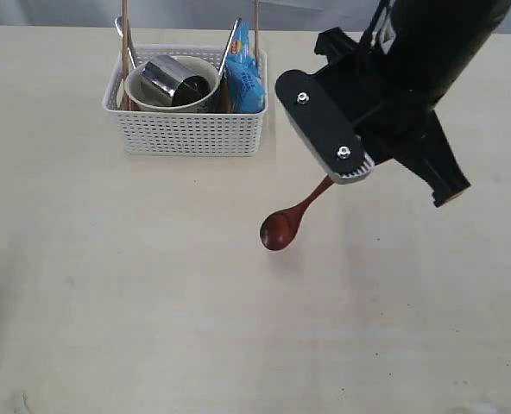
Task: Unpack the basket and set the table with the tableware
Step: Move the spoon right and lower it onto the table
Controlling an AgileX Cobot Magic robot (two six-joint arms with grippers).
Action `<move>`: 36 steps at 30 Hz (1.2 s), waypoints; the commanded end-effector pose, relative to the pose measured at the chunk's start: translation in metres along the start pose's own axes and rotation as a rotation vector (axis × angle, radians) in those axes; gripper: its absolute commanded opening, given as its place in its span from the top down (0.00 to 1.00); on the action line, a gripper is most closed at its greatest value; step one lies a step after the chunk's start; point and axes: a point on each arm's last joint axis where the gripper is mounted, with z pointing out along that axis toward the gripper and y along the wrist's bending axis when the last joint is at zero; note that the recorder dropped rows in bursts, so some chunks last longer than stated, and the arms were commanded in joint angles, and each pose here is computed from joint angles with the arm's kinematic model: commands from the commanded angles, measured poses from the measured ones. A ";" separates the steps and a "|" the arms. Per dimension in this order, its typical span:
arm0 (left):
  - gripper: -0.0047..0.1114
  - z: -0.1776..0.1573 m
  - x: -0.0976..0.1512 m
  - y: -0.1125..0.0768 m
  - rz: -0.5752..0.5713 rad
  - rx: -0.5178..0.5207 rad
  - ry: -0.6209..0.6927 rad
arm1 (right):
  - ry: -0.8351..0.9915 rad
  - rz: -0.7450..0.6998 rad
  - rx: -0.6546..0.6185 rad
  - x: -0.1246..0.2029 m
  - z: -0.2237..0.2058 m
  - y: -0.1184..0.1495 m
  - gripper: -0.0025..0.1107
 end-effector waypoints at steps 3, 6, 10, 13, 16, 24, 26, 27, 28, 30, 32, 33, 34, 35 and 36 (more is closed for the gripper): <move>0.96 0.000 0.001 0.000 -0.003 -0.001 -0.002 | 0.009 -0.044 -0.012 -0.001 0.028 -0.012 0.98; 0.96 0.000 0.001 0.000 -0.003 -0.001 -0.002 | 0.005 -0.068 0.030 -0.002 0.032 -0.017 0.98; 0.96 0.000 0.001 0.000 -0.003 -0.001 -0.002 | 0.012 0.086 -0.012 -0.001 0.015 -0.021 0.98; 0.96 0.000 0.001 0.000 -0.003 -0.001 -0.002 | -0.005 0.185 -0.023 -0.003 -0.015 -0.030 0.98; 0.96 0.000 0.001 0.000 -0.003 -0.001 -0.002 | -0.081 0.258 0.100 -0.008 -0.049 -0.050 0.98; 0.96 0.000 0.001 0.000 -0.003 -0.001 -0.002 | -0.236 0.207 0.174 -0.021 -0.061 -0.063 0.98; 0.96 0.000 0.001 0.000 -0.003 -0.001 -0.002 | -0.274 0.064 0.144 -0.026 -0.057 -0.062 0.98; 0.96 0.000 0.001 0.000 -0.003 -0.001 -0.002 | -0.274 -0.081 0.131 -0.027 -0.054 -0.060 0.98; 0.96 0.000 0.001 0.000 -0.003 -0.001 -0.002 | -0.269 -0.175 0.138 -0.028 -0.052 -0.060 0.98; 0.96 0.000 0.001 0.000 -0.003 -0.001 -0.002 | -0.254 -0.350 0.137 -0.027 -0.046 -0.056 0.98; 0.96 0.000 0.001 0.000 -0.003 -0.001 -0.002 | -0.210 -0.417 0.106 -0.023 -0.038 -0.050 0.98; 0.96 0.000 0.001 0.000 -0.003 -0.001 -0.002 | -0.147 -0.453 0.077 -0.017 -0.032 -0.046 0.98; 0.96 0.000 0.001 0.000 -0.003 -0.001 -0.002 | -0.099 -0.478 0.045 -0.012 -0.026 -0.042 0.98; 0.96 0.000 0.001 0.000 -0.003 -0.001 -0.002 | -0.039 -0.503 0.010 -0.005 -0.019 -0.038 0.98; 0.96 0.000 0.001 0.000 -0.003 -0.001 -0.002 | 0.002 -0.524 -0.023 0.000 -0.014 -0.032 0.98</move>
